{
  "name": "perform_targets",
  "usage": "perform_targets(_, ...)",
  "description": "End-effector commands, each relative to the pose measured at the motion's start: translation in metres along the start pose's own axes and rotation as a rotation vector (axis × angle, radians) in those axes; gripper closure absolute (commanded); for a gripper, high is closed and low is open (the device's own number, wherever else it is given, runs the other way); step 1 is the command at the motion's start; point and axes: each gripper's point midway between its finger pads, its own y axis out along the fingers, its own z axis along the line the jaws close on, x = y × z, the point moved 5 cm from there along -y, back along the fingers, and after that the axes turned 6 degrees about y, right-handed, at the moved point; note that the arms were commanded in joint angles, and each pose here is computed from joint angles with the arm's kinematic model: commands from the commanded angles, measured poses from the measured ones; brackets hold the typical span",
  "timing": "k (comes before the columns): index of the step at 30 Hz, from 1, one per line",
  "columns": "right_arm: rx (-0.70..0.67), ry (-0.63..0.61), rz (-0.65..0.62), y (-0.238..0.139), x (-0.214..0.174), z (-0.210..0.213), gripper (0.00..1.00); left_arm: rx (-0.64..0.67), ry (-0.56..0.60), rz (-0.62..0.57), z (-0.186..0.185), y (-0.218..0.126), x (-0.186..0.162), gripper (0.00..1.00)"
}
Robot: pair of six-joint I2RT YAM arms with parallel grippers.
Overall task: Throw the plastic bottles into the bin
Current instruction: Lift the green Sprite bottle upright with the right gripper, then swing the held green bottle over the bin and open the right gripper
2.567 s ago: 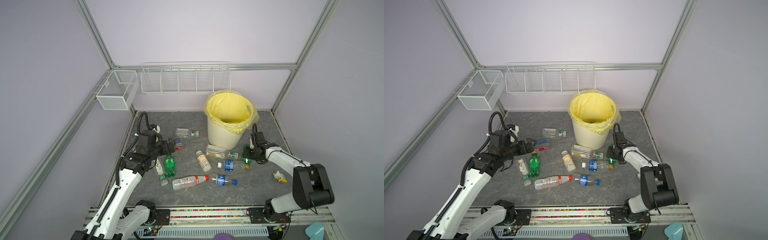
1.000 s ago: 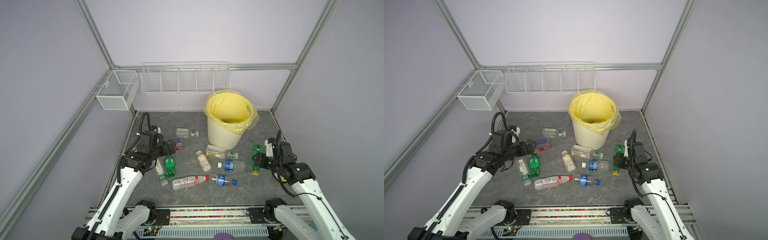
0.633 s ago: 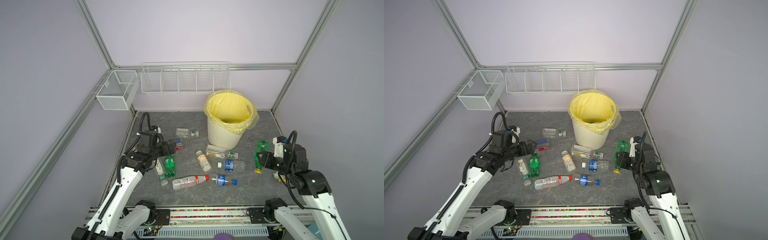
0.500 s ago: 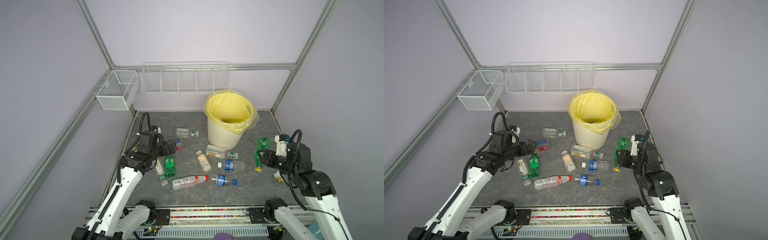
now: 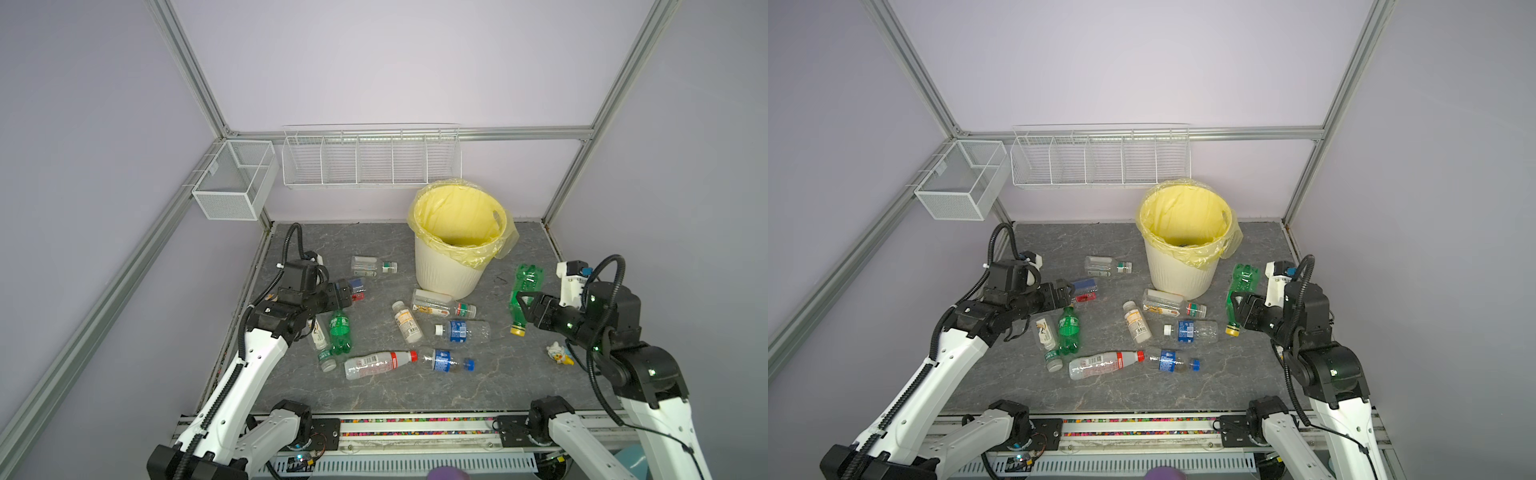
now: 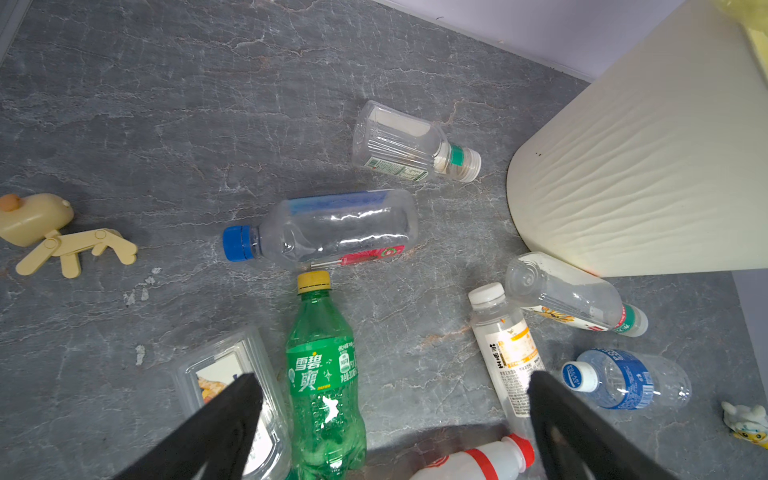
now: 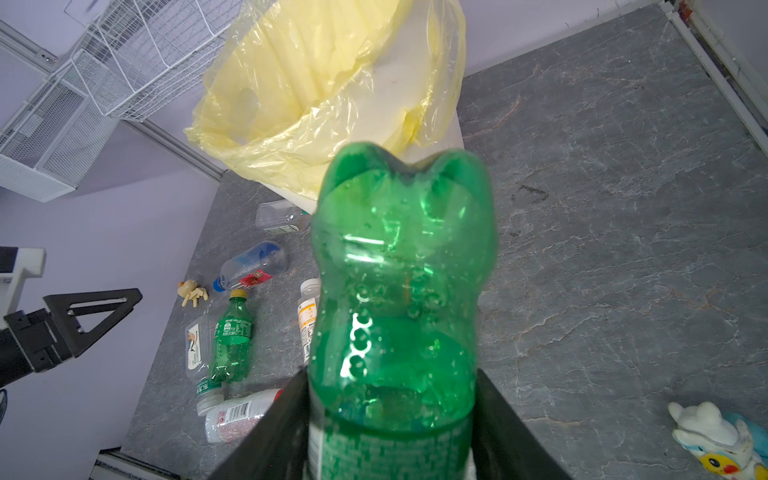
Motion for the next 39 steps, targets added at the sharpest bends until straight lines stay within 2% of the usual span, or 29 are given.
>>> perform_targets(1, 0.043, -0.044, -0.048, -0.011, 0.002, 0.005, 0.42, 0.027, 0.0, 0.006, 0.005, 0.001, -0.002, 0.0)
perform_targets(11, 0.073, -0.038, -0.049, -0.017, -0.008, 0.004, 0.41, 0.007, -0.014, 0.004, 0.003, 0.002, -0.003, 0.0)
perform_targets(18, 0.123, -0.019, -0.051, -0.006, 0.005, 0.016, 0.41, 0.035, 0.001, 0.003, 0.005, -0.001, -0.002, 0.0)
perform_targets(22, 0.159, -0.002, -0.088, 0.008, 0.034, 0.032, 0.41, 0.035, 0.004, -0.001, 0.005, -0.001, 0.0, 0.0)
perform_targets(28, 0.245, 0.006, -0.118, 0.06, 0.117, 0.089, 0.41, 0.044, 0.007, 0.009, 0.006, 0.001, 0.0, 0.0)
perform_targets(30, 0.247, -0.005, -0.152, 0.085, 0.153, 0.108, 0.33, 0.047, 0.007, 0.008, 0.006, 0.001, 0.001, 0.0)
perform_targets(32, 0.222, -0.018, -0.125, 0.11, 0.178, 0.12, 0.16, 0.047, 0.006, 0.006, 0.006, 0.001, 0.001, 0.0)
perform_targets(33, 0.214, -0.022, -0.096, 0.119, 0.184, 0.125, 0.03, 0.048, 0.004, 0.003, 0.007, 0.0, 0.002, 0.0)
perform_targets(34, 0.22, -0.026, -0.081, 0.123, 0.187, 0.13, 0.12, 0.048, 0.005, 0.004, 0.007, 0.0, 0.001, 0.0)
perform_targets(36, 0.213, -0.045, -0.097, 0.121, 0.186, 0.136, 0.12, 0.055, 0.007, 0.0, 0.007, -0.002, 0.001, 0.0)
perform_targets(39, 0.205, -0.066, -0.158, 0.098, 0.176, 0.131, 0.12, 0.062, 0.007, -0.012, 0.009, -0.005, 0.002, 0.0)
